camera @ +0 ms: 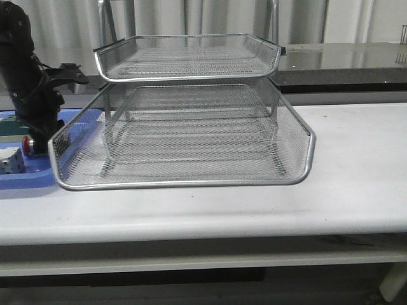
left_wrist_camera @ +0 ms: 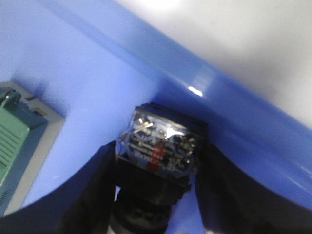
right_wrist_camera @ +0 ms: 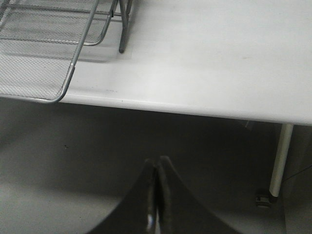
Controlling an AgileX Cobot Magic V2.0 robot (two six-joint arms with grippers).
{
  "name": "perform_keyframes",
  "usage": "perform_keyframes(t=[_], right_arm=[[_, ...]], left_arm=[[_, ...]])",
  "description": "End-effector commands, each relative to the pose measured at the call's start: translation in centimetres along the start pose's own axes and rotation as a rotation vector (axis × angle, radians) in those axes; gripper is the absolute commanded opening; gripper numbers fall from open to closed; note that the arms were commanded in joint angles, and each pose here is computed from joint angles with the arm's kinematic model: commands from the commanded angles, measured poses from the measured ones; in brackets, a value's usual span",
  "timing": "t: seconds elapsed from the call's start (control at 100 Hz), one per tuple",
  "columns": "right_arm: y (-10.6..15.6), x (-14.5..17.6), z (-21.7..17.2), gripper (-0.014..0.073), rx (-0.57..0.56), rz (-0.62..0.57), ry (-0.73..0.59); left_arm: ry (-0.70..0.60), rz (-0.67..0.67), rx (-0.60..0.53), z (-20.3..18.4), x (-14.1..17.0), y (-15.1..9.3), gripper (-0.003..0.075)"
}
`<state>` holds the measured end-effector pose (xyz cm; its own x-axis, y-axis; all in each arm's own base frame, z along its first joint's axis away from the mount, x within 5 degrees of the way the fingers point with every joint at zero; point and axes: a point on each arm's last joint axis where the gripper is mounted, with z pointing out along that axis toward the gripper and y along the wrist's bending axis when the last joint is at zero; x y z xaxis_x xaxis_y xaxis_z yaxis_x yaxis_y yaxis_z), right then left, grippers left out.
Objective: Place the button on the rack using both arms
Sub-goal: 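Reach the left gripper into the blue tray and grasp the red push button, then lift the red button with the left gripper and carry it over the middle tray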
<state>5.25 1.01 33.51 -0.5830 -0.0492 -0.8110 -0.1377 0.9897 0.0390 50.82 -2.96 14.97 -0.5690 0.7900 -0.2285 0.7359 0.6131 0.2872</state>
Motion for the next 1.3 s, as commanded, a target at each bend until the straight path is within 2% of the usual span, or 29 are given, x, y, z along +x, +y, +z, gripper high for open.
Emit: perform_keyframes(t=[0.0,0.12,0.39,0.57,0.75,1.08,1.29], right_arm=[[0.0,-1.2,-0.7,-0.0068,0.008,-0.004,-0.086],[0.0,-1.2,-0.7,-0.0068,0.008,-0.004,-0.086],[0.0,-1.2,-0.7,-0.0068,0.008,-0.004,-0.086],[0.0,-1.2,-0.7,-0.0068,0.008,-0.004,-0.086],[0.0,-1.2,-0.7,-0.0068,0.008,-0.004,-0.086],[0.0,-1.2,-0.7,-0.0068,0.008,-0.004,-0.086],[0.0,-1.2,-0.7,-0.0068,0.008,-0.004,-0.086]], left_arm=[[-0.042,-0.006,-0.058,-3.0,-0.6,1.3,0.0027],[-0.038,-0.015,-0.057,-4.1,-0.8,1.8,-0.0021],[-0.028,-0.085,-0.045,-7.8,-0.6,3.8,-0.0021],[-0.026,-0.142,0.021,-10.1,0.5,4.9,-0.0021],[-0.08,-0.2,0.01,-12.3,1.2,5.8,-0.0021],[-0.17,-0.303,-0.072,-18.9,1.0,5.7,-0.0021],[-0.214,-0.31,-0.117,-23.5,1.5,4.7,-0.0021]])
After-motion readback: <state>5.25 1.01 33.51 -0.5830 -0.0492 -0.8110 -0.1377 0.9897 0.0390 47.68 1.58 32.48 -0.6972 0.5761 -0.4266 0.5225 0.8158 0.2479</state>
